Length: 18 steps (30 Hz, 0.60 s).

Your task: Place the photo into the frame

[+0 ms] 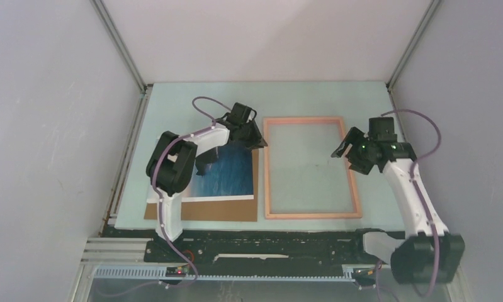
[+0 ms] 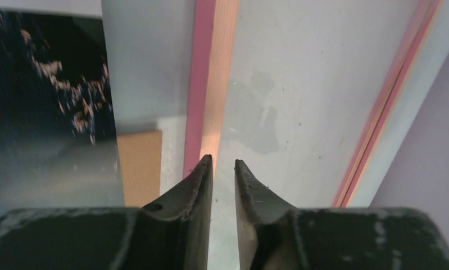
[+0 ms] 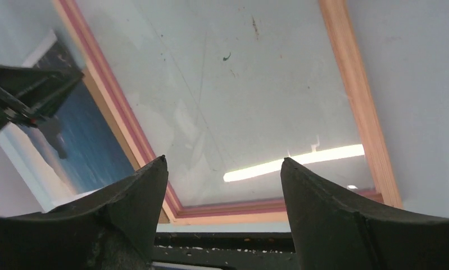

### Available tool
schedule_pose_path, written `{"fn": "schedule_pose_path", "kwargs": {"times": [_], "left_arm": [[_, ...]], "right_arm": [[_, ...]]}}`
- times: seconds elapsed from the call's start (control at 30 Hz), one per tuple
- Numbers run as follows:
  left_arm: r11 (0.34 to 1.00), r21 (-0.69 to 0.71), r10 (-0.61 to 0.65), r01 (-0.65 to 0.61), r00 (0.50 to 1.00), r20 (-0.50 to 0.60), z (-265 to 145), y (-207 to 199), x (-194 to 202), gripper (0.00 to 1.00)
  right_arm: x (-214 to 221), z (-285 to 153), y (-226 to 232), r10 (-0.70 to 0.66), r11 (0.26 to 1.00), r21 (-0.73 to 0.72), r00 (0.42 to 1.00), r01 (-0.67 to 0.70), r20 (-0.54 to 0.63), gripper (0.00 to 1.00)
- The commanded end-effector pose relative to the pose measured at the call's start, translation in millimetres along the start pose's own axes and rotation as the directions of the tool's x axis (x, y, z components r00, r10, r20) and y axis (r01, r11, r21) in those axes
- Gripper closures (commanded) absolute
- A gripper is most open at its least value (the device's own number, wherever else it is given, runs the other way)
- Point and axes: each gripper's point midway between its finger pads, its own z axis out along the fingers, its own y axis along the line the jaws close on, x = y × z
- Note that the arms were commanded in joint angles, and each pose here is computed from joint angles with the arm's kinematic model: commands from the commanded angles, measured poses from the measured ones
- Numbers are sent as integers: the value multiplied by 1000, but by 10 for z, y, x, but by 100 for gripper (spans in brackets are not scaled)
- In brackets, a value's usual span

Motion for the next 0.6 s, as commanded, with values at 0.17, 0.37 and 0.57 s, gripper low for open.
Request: {"fn": "schedule_pose_path", "kwargs": {"times": [0.17, 0.37, 0.57], "left_arm": [[952, 192, 192, -240, 952, 240, -1270, -778, -186, 40], [887, 244, 306, -393, 894, 327, -1920, -993, -133, 35], [842, 292, 342, -453, 868, 359, -2232, -1079, -24, 34]], "right_arm": [[920, -272, -689, 419, 857, 351, 907, -378, -47, 20], [1255, -360, -832, 531, 759, 442, 847, -478, 6, 26], [1456, -211, -958, 648, 660, 452, 759, -600, 62, 30]]}}
